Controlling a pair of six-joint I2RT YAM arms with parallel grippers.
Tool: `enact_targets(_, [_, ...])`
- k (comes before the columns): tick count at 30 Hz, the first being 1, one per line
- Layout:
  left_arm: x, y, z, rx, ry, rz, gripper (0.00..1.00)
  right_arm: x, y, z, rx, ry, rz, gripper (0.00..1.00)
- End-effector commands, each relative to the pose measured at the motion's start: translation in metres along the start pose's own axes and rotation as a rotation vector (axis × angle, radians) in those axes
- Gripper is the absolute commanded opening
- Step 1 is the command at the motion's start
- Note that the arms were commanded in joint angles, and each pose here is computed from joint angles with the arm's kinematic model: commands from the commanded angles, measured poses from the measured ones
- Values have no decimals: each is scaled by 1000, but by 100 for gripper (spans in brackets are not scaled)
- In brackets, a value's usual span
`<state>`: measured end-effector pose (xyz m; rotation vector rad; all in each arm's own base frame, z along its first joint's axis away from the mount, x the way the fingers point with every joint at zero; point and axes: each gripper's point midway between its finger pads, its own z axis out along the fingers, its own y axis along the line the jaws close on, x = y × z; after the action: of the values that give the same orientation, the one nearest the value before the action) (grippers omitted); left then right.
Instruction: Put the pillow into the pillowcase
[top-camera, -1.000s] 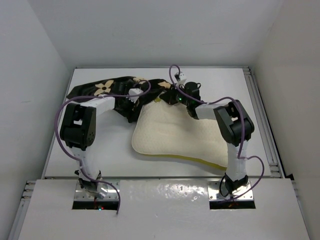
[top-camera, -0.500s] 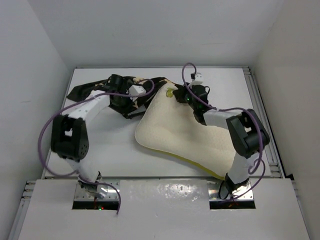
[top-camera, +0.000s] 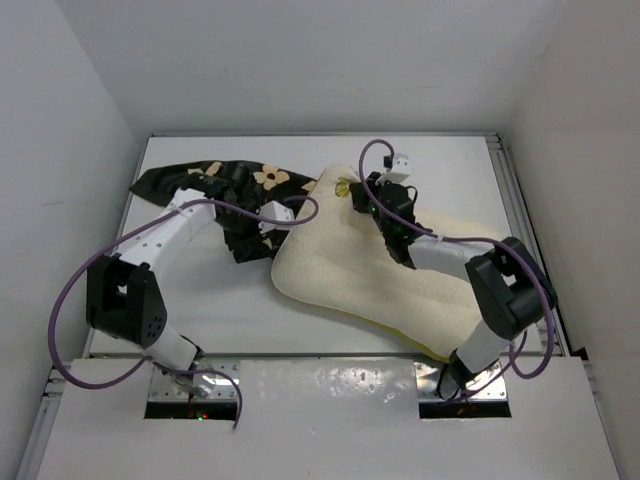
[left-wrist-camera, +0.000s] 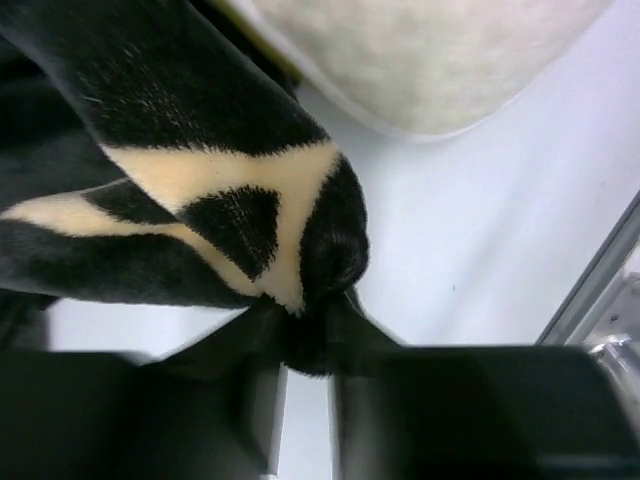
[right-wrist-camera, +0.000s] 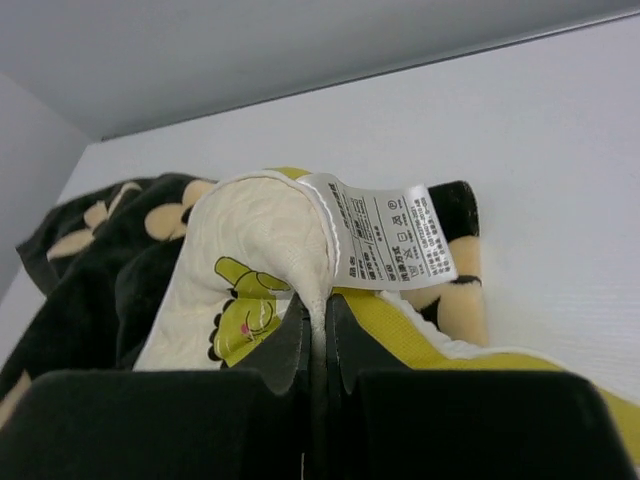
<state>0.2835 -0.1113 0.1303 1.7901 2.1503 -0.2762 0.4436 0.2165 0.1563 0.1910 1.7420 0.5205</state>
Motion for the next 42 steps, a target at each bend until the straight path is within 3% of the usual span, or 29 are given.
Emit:
enact_targets(1, [38,-36,6,129,81,-63,28,-37,9,-22,-76,-115,-132,0])
enact_targets(2, [54,-36,4,92,147,-69,43,-25,17,-32,-168,-71,-170,0])
enact_targets(4, [62,-26,9,17,174,-76,51,-32,17,-44,-247,-64,-204,0])
enact_targets(6, [44,-9,1,-60,109,-97,68,-10,29,-57,-397,53,-194,0])
enact_targets(7, [17,8,-12,-106,16,-100,88,-4,28,-58,-428,116,-189,0])
enact_targets(8, [10,9,-8,-103,-11,-124,88,6,32,-61,-472,173,-196,0])
enact_targets(9, [-20,34,-29,-193,-107,-135,88,18,40,-69,-543,229,-223,0])
enact_targets(10, [-40,43,-32,-218,-161,-138,99,24,42,-72,-559,259,-230,0])
enact_targets(11, [-54,50,-35,-241,-205,-190,100,33,37,-77,-558,279,-229,0])
enact_targets(12, [-73,66,-41,-295,-260,-180,100,36,35,-81,-550,273,-216,0])
enact_targets(14, [-85,72,-18,-266,-256,-181,99,31,23,-91,-539,199,-183,0])
enact_targets(16, [-83,86,11,-274,-235,-194,94,21,6,-96,-503,158,-110,0])
enact_targets(19, [-75,96,45,-251,-192,-204,60,24,-6,-109,-510,191,-126,0])
enact_targets(21, [-79,101,56,-240,-211,-220,66,32,-11,-117,-500,245,-170,0])
enact_targets(22, [-78,102,66,-231,-214,-235,76,41,-18,-121,-482,285,-170,0])
enact_targets(27, [-91,104,84,-227,-274,-259,80,43,-24,-133,-456,280,-175,0])
enact_targets(30, [-86,105,93,-238,-260,-284,48,49,-25,-132,-440,297,-181,0])
enact_targets(31, [-84,107,93,-247,-247,-294,17,49,-22,-130,-444,307,-186,0])
enact_targets(32, [-87,107,86,-243,-245,-306,5,50,-21,-129,-448,315,-207,0])
enact_targets(33, [-89,108,80,-235,-247,-310,0,55,-19,-128,-453,335,-223,0])
enact_targets(38, [-118,100,25,-158,-336,-293,2,68,4,-122,-508,392,-315,0])
enact_targets(42, [-136,99,-16,-202,-406,-244,0,76,24,-114,-552,411,-340,0])
